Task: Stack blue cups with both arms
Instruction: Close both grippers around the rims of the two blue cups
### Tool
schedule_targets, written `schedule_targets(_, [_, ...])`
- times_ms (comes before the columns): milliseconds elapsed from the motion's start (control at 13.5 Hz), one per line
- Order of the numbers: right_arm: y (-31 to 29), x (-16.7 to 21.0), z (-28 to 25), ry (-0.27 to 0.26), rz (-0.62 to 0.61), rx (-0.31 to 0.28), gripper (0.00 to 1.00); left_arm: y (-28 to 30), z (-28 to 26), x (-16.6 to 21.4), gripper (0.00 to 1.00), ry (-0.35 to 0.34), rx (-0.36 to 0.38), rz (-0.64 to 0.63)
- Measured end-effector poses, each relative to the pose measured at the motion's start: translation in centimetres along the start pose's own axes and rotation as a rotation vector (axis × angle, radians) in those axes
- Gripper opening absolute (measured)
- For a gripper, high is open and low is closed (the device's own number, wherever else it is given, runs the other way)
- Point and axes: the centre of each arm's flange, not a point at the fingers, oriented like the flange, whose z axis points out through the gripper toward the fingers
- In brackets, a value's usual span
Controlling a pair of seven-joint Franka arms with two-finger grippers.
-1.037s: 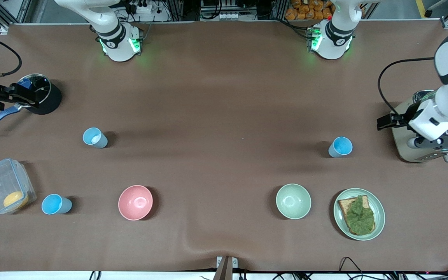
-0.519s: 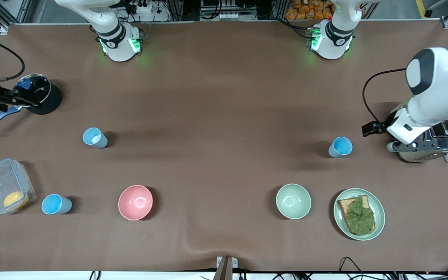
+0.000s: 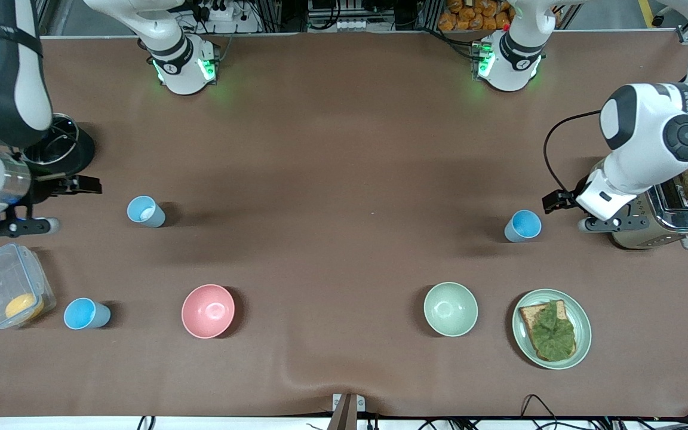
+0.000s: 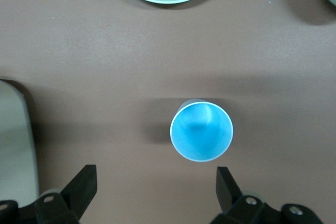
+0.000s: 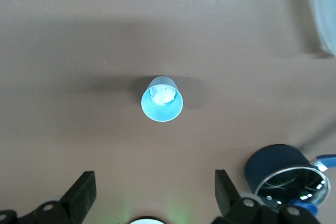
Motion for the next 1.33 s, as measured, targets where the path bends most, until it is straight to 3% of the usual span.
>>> schedule_targets(519, [-0.9, 0.7, 11.4, 0.091, -0.013, 0.000, 1.00, 0.1, 5.4, -0.7, 1.00, 0.031, -0.010, 0.002])
schedule_targets(1037, [-1.6, 0.9, 18.1, 0.091, -0.012, 0.010, 1.00, 0.3, 9.8, -1.0, 1.00, 0.053, -0.021, 0.003])
schedule_targets(1333, [-3.7, 2.2, 21.8, 0.060, -0.017, 0.036, 1.00, 0.4, 11.2, -1.1, 1.00, 0.042, -0.023, 0.003])
